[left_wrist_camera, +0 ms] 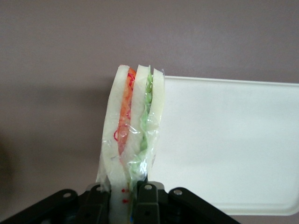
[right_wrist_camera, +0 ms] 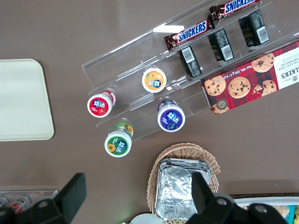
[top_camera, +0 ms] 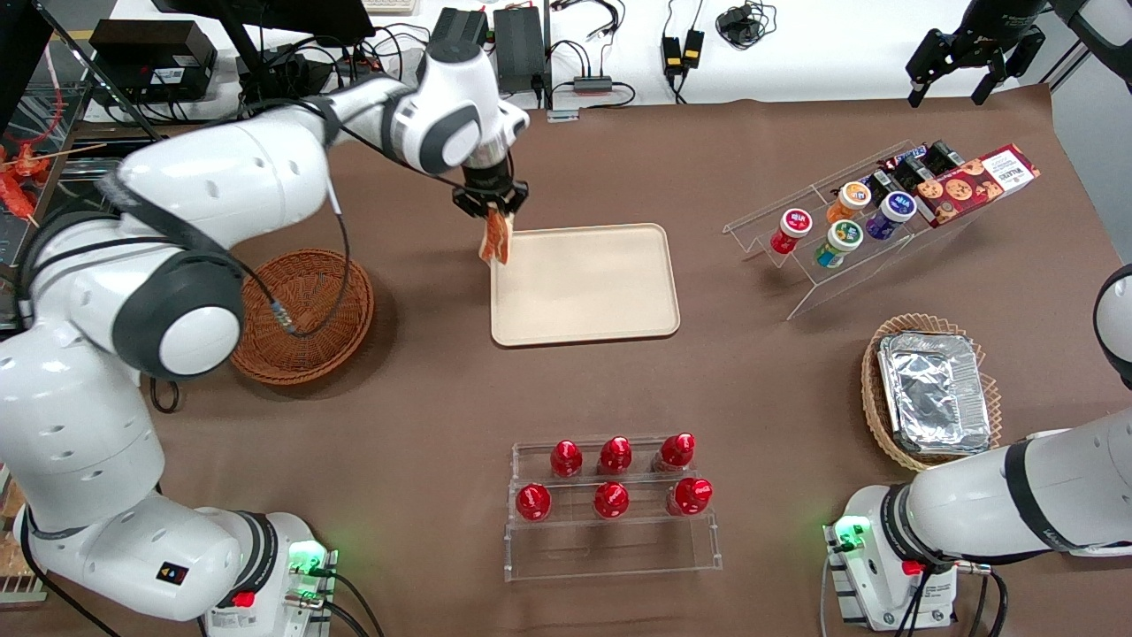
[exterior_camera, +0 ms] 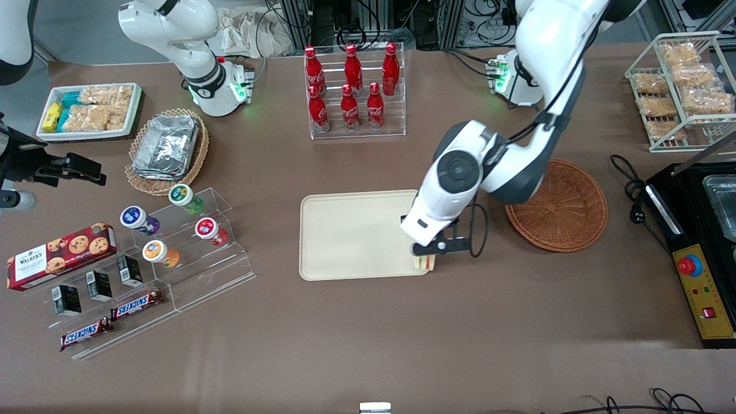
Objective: Place sandwich from basket to tray
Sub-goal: 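Lower the sandwich onto the tray and open the left gripper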
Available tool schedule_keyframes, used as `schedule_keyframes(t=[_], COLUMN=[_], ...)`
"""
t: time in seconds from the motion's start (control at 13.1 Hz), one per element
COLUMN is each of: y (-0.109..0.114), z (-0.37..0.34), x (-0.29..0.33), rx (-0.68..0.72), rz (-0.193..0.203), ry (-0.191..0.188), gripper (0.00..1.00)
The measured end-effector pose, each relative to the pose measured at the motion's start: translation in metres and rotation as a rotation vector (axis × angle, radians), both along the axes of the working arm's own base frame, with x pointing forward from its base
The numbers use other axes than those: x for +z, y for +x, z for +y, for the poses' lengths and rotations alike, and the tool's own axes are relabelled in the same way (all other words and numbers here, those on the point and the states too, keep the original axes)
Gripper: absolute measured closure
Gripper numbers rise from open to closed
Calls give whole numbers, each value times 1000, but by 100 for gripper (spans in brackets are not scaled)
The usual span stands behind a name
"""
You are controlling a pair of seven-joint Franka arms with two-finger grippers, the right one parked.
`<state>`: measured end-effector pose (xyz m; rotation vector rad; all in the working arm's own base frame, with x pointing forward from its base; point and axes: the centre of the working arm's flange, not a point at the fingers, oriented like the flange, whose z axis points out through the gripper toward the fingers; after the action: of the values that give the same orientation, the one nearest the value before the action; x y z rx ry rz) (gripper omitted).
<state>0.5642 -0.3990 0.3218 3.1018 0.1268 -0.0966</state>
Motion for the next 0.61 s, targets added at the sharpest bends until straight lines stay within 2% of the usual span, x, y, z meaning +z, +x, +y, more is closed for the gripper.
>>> schedule_keyframes(t=[0.61], y=[-32], z=[-26], x=[-85], rx=[-85], rz=[57], ry=[79], gripper=[80])
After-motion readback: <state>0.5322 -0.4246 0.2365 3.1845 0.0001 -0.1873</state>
